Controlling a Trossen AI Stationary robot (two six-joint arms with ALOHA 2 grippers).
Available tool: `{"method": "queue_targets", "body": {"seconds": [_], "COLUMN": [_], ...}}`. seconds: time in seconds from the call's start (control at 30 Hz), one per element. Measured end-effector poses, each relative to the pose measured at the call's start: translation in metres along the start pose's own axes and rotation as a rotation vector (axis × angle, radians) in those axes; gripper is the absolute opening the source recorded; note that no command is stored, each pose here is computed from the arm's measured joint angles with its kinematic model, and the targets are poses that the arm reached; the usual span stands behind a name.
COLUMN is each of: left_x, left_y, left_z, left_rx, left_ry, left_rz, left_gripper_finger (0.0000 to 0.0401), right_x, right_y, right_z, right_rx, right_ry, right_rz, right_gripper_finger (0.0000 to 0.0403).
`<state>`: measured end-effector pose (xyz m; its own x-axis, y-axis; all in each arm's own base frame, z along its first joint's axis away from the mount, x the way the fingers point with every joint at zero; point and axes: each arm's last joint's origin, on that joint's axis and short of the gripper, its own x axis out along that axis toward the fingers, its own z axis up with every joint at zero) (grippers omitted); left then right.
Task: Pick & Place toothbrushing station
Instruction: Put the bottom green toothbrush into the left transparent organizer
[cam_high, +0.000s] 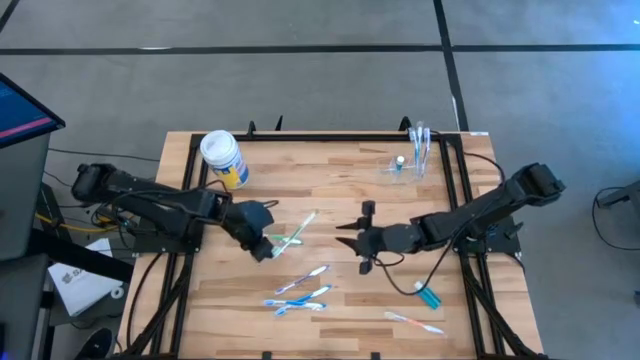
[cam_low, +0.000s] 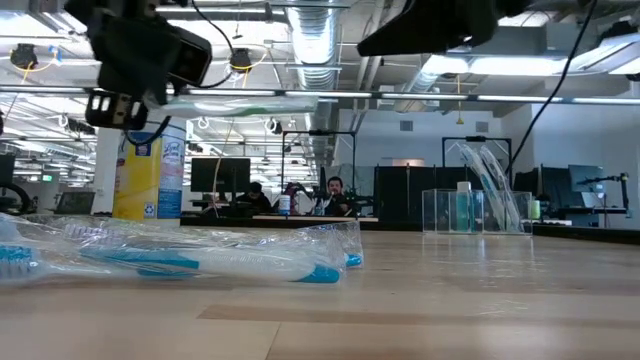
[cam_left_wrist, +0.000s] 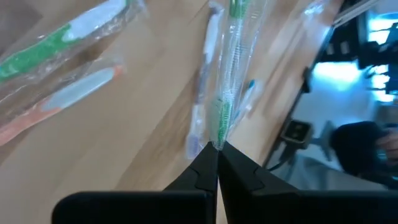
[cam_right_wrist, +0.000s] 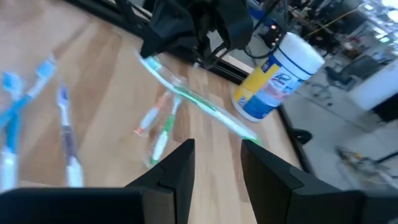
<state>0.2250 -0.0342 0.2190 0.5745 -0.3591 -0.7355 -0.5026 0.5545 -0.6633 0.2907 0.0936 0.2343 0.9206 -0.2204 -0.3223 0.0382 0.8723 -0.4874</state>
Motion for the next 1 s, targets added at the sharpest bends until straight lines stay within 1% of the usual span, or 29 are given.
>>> {"method": "queue_targets", "body": {"seconds": [0.07, 0.2, 0.3, 0.53, 0.73, 0.8, 0.9, 1.0], "left_x": [0.002, 0.010, 0.019, 0.039, 0.042, 0.041, 0.040, 0.040], "left_y": [0.001, 0.001, 0.000, -0.001, -0.004, -0.005, -0.007, -0.008], "left_z": [0.006, 0.019, 0.027, 0.036, 0.038, 0.038, 0.040, 0.040], "left_rx": [-0.018, -0.055, -0.054, -0.038, -0.031, -0.024, -0.012, -0.006], "left_ry": [0.015, 0.045, 0.063, 0.109, 0.111, 0.104, 0.093, 0.089], "left_rz": [-0.031, -0.107, -0.167, -0.251, -0.287, -0.298, -0.318, -0.329], "left_gripper_finger": [0.0000, 0.0000, 0.0000, 0.0000, 0.0000, 0.0000, 0.0000, 0.0000], "right_x": [0.004, 0.010, 0.014, 0.025, 0.035, 0.037, 0.042, 0.048], "right_y": [0.004, 0.011, 0.016, 0.030, 0.044, 0.048, 0.054, 0.059], "right_z": [0.001, 0.004, 0.006, 0.009, 0.012, 0.010, 0.014, 0.016], "right_rx": [-0.032, -0.079, -0.116, -0.184, -0.219, -0.251, -0.271, -0.315], "right_ry": [0.013, 0.025, 0.029, 0.037, 0.040, 0.053, 0.051, 0.088], "right_rz": [-0.017, -0.018, -0.014, 0.006, 0.029, 0.038, 0.048, 0.065], "right_gripper_finger": [0.0120, 0.0120, 0.0120, 0.0120, 0.0120, 0.0120, 0.0121, 0.0124]}}
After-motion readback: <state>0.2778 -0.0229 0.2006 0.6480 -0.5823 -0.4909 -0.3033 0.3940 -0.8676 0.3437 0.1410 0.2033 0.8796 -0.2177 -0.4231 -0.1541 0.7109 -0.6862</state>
